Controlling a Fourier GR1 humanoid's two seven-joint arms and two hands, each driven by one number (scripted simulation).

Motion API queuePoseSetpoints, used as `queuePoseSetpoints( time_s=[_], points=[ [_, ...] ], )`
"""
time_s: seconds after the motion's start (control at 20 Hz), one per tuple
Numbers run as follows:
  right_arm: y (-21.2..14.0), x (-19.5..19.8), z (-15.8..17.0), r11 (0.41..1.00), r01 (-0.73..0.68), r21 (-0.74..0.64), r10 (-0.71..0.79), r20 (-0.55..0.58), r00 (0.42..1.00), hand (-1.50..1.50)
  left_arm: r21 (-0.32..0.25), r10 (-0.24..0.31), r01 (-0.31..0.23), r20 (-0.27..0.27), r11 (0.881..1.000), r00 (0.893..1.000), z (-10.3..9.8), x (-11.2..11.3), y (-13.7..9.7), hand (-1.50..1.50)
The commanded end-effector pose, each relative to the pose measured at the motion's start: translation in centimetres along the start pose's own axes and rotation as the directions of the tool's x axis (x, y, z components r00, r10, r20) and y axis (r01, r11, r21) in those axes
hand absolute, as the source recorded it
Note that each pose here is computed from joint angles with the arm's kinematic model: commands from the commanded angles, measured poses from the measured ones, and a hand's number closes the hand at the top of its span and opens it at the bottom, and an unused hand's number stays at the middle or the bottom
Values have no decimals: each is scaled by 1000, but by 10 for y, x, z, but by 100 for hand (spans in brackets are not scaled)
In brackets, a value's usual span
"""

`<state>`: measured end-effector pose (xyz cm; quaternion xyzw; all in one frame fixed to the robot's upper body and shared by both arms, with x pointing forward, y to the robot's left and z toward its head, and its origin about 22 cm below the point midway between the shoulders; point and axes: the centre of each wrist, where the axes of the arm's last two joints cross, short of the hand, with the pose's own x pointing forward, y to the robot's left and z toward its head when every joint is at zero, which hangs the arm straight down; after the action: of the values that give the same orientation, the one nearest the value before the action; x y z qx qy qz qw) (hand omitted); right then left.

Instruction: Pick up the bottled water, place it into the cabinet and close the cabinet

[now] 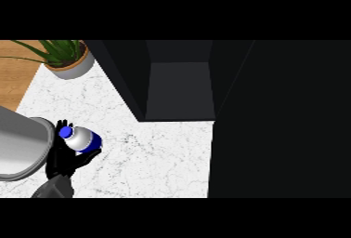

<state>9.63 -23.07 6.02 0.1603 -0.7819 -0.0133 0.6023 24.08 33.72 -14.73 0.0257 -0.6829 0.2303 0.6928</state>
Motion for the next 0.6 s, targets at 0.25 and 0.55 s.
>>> queuePoseSetpoints(
  time_s=[0.25, 0.55],
  points=[
    [5, -10, -1, 1000, 23, 4, -23, -3, 1000, -150, -57, 95, -96, -18, 994, 995, -6, -5, -12, -150],
    [3, -12, -7, 1000, 4, 9, -4, -14, 1000, -150, -152, 93, -97, -37, 984, 995, -13, -7, -34, -150]
  ],
)
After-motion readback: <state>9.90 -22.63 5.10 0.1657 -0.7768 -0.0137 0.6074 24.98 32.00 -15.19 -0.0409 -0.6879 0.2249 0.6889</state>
